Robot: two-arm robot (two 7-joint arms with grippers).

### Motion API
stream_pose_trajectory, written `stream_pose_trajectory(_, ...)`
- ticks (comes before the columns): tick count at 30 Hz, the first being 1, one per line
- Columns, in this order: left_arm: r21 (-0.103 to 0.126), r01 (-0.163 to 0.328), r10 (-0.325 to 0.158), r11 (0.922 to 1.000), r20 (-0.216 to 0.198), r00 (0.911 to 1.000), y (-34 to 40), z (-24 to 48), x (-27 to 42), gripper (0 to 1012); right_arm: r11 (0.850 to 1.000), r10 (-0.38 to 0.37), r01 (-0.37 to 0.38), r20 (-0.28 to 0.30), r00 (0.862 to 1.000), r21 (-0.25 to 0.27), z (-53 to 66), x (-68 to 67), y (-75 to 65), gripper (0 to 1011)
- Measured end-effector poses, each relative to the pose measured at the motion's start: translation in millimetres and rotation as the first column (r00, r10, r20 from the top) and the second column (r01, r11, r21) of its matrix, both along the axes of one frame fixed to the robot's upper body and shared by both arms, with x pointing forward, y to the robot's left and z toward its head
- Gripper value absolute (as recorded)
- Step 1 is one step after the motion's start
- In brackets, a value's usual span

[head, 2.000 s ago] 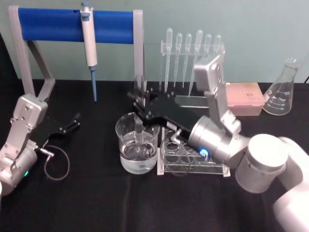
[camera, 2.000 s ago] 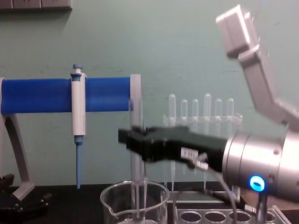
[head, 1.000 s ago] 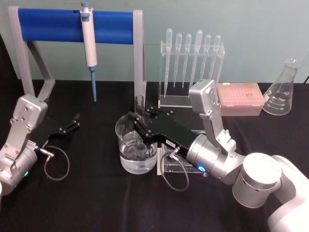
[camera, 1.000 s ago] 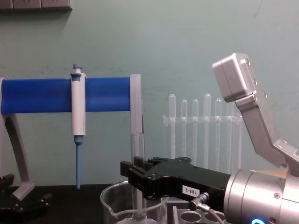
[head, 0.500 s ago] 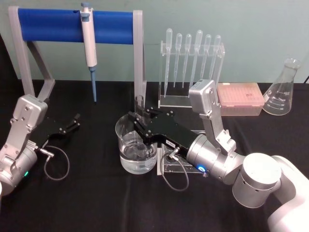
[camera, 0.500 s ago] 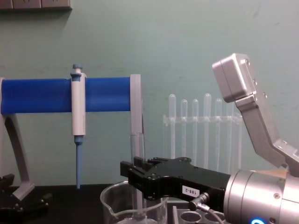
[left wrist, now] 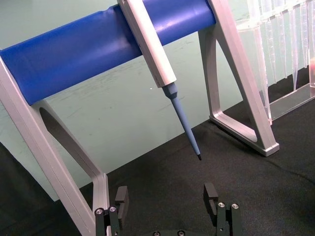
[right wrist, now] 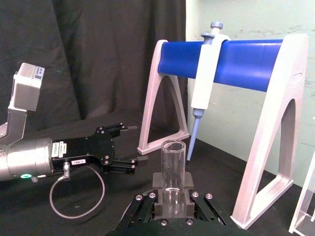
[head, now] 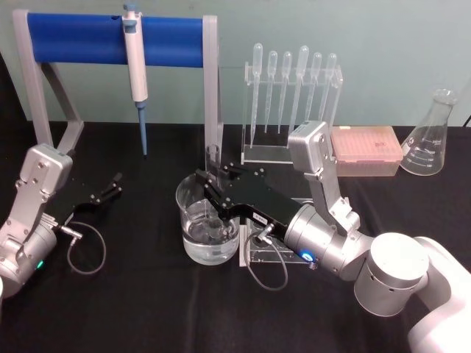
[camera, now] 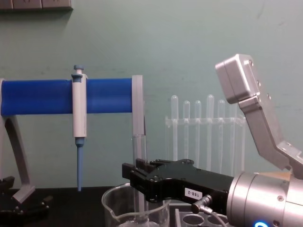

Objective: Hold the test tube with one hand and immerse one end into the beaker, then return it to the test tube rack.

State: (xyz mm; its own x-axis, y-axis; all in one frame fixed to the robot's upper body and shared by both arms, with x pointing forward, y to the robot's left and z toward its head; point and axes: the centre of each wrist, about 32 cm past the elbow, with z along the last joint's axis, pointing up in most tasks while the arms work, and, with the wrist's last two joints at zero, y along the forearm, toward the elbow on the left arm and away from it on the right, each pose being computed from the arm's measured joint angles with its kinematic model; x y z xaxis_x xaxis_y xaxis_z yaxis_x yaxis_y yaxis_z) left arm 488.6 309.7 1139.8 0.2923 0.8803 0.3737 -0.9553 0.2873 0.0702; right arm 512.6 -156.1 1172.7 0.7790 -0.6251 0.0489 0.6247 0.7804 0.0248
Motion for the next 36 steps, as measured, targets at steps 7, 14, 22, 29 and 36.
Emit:
stream_pose_trajectory(7,0.000,0.000,0.000,1.0000,0.000,1.0000,0.0,0.0,0.0,1000,1.000,0.000,0.000,0.000,1.000,0.000,0.0,0.0,0.0,226)
stream_pose_trajectory(14,0.000,0.000,0.000,1.0000,0.000,1.0000,0.0,0.0,0.0,1000,1.000,0.000,0.000,0.000,1.000,0.000,0.0,0.0,0.0,225)
stream_pose_trajectory(22,0.000,0.000,0.000,1.0000,0.000,1.0000,0.0,0.0,0.0,1000,1.000,0.000,0.000,0.000,1.000,0.000,0.0,0.0,0.0,226)
stream_pose_trajectory(29,0.000,0.000,0.000,1.0000,0.000,1.0000,0.0,0.0,0.0,1000,1.000,0.000,0.000,0.000,1.000,0.000,0.0,0.0,0.0,226)
stream_pose_trajectory(36,0.000,0.000,0.000,1.0000,0.000,1.0000,0.0,0.0,0.0,1000,1.000,0.000,0.000,0.000,1.000,0.000,0.0,0.0,0.0,225)
